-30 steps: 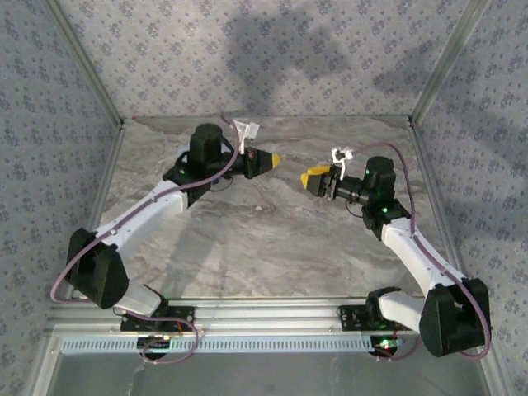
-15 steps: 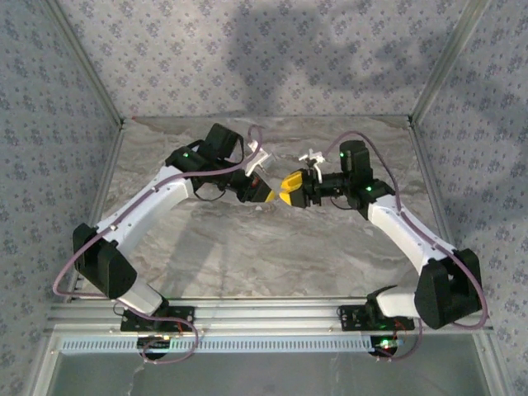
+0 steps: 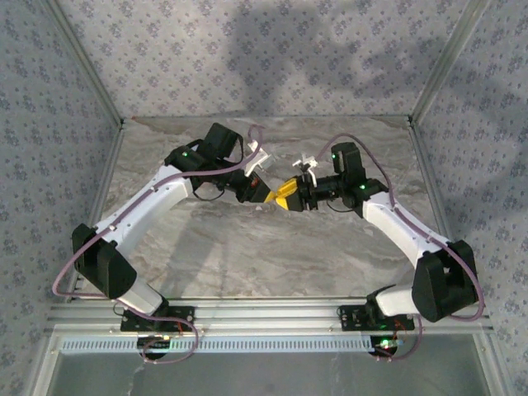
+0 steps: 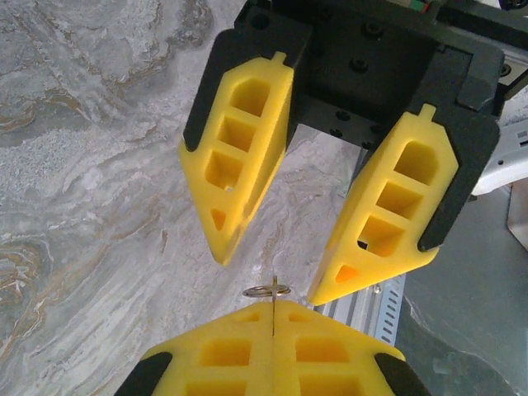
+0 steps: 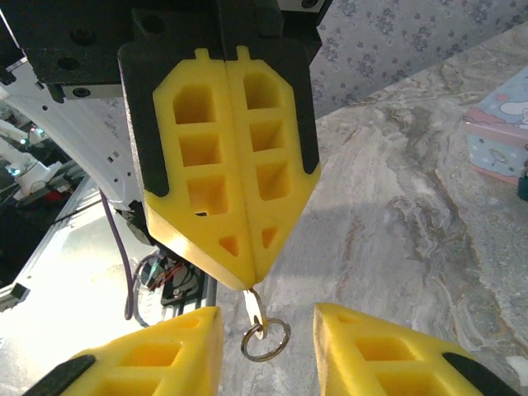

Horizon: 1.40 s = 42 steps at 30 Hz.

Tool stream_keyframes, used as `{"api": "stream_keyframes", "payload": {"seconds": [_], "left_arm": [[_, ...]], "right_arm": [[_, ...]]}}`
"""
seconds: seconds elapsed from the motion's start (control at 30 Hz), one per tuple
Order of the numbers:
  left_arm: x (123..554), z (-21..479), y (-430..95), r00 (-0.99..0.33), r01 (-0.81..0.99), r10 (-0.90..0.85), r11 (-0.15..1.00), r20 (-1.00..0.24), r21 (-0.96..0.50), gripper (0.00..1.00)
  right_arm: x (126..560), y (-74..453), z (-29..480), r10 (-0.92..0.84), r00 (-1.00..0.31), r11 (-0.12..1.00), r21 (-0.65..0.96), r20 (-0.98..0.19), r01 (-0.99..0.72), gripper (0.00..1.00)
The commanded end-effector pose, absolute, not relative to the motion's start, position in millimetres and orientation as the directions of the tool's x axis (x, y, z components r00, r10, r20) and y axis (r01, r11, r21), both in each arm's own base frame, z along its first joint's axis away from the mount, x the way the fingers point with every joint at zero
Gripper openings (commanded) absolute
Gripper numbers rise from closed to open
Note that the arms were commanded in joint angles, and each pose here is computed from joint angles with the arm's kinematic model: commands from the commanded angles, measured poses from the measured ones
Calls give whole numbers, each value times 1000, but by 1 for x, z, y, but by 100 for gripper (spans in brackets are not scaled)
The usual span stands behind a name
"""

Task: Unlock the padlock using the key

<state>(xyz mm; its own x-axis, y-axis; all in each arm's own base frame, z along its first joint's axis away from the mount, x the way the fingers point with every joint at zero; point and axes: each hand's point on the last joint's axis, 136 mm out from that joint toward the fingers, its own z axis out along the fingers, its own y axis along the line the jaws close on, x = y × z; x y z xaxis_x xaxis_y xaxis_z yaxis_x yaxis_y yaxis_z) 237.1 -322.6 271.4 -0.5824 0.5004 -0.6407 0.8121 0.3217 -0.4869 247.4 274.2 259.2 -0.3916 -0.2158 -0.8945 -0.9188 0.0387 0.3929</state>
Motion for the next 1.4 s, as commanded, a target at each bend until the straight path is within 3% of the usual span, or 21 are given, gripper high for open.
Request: {"api": "stream_keyframes", "payload": {"seconds": [0.0, 0.43, 0.6, 0.67, 0.73, 0.83, 0.9, 1.03, 1.17, 1.37], "left_arm": [[235, 285, -325, -551, 834, 495, 290, -672, -470, 0], [233, 284, -324, -543, 838, 507, 281, -670, -467, 0], [236, 288, -322, -533, 845, 503, 287, -680, -451, 0], [240, 292, -322, -532, 847, 489, 290, -691, -446, 8], [246, 297, -321, -532, 847, 464, 301, -709, -438, 27], [258, 305, -318, -541, 839, 411, 325, -734, -436, 28], [271, 310, -313, -558, 822, 358, 362, -749, -439, 40], [303, 312, -293, -610, 757, 226, 448, -760, -475, 37], [306, 305, -289, -630, 738, 195, 450, -751, -503, 36], [303, 294, -292, -687, 685, 117, 431, -717, -587, 42]], "right_arm": [[244, 280, 265, -223, -382, -2, 392, -897, -920, 32], [247, 275, 261, -235, -403, 16, 411, -884, -911, 0], [241, 273, 256, -255, -411, 15, 421, -875, -907, 0], [241, 272, 254, -259, -414, 25, 422, -873, -906, 0], [241, 270, 252, -258, -416, 39, 421, -872, -906, 0], [244, 266, 253, -239, -414, 69, 410, -878, -909, 0], [246, 263, 254, -227, -418, 91, 408, -880, -908, 0], [247, 256, 251, -211, -426, 136, 406, -880, -904, 0], [253, 251, 245, -200, -451, 180, 420, -870, -889, 0], [267, 250, 250, -163, -465, 238, 423, -870, -874, 0]]}}
